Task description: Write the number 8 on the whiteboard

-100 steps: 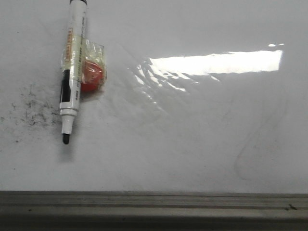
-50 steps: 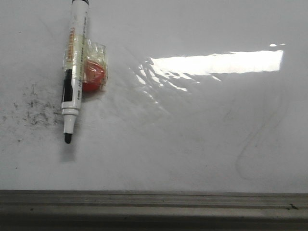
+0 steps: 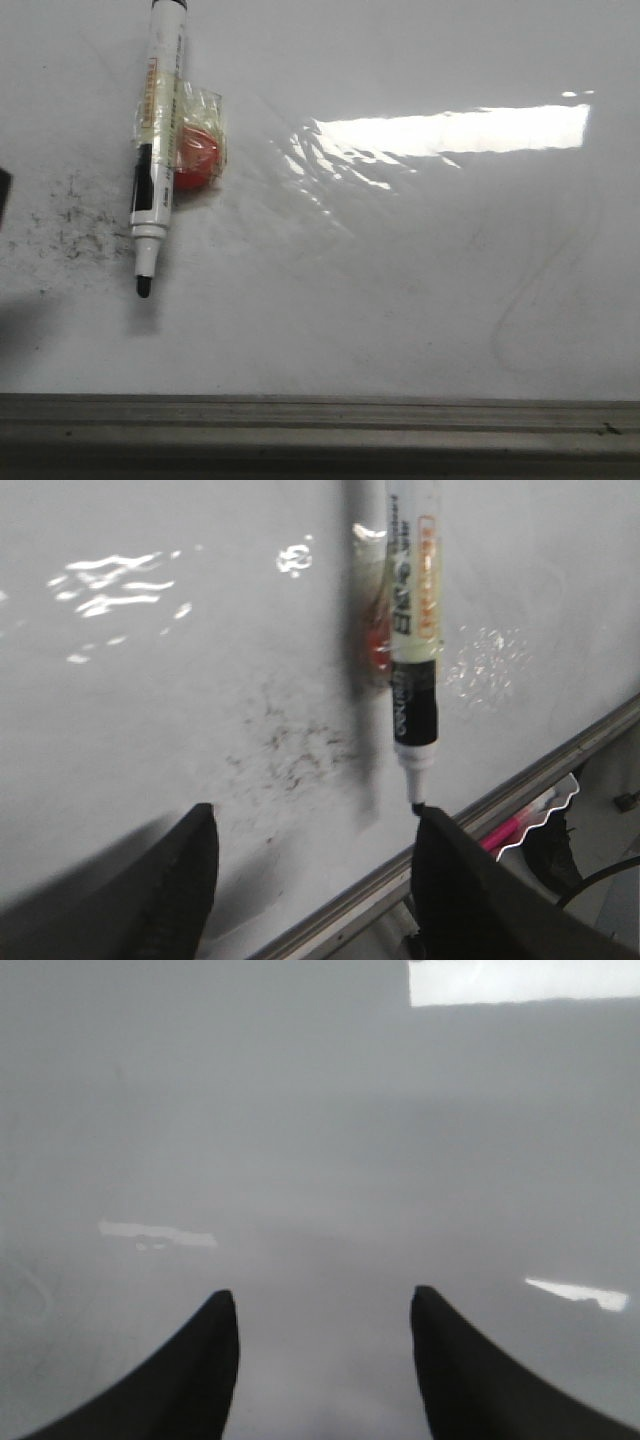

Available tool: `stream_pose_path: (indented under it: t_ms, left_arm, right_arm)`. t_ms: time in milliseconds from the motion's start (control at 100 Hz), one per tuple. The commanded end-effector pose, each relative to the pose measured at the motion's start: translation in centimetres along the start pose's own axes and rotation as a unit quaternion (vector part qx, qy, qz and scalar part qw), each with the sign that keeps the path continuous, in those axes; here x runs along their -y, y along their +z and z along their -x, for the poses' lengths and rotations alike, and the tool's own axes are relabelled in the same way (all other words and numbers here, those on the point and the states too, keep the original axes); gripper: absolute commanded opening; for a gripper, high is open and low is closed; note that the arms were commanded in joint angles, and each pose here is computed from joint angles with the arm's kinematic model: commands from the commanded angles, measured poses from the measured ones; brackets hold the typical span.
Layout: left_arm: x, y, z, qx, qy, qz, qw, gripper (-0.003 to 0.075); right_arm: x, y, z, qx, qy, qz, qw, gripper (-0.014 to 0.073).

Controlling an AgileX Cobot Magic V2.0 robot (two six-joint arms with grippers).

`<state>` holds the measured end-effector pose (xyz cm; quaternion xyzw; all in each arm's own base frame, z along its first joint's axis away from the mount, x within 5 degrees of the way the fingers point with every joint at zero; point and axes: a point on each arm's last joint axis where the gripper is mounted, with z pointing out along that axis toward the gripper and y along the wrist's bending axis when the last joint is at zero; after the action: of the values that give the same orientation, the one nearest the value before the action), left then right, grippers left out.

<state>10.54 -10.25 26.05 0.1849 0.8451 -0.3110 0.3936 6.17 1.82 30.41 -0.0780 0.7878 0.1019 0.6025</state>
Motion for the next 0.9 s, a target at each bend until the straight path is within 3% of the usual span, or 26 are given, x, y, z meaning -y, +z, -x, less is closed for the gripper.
stream_pose_path:
  t_ms: [0, 250, 530, 670, 840, 890]
  left_arm:
    - [1.0, 0.9, 2.1, 0.045, -0.012, -0.012, 0.999, 0.0397]
    - [1.4, 4.6, 3.1, 0.047, -0.053, 0.003, 0.997, 0.0397]
    - [0.7, 6.9, 2.8, 0.026, -0.056, 0.031, 0.998, 0.0384]
    - [0.5, 7.3, 2.7, 0.027, -0.056, 0.038, 0.997, 0.026]
    - [0.6, 7.3, 2.7, 0.024, -0.055, 0.037, 0.998, -0.0009]
    - [0.6, 7.3, 2.6, 0.019, -0.055, 0.036, 0.998, -0.002]
  right_arm:
    - [0.0, -0.2, 1.8, 0.049, -0.008, -0.002, 0.999, 0.0347]
    - [0.0, -0.2, 1.8, 0.05, -0.008, -0.002, 0.999, 0.0347]
    - [0.0, -0.2, 1.8, 0.05, -0.008, -0.002, 0.999, 0.0347]
    - [0.0, -0.2, 1.8, 0.051, -0.008, -0.002, 0.999, 0.0347]
    - [0.0, -0.2, 1.9, 0.059, -0.008, -0.003, 0.998, 0.0347]
    - [0.0, -0.2, 2.0, 0.064, -0.005, -0.001, 0.998, 0.0347]
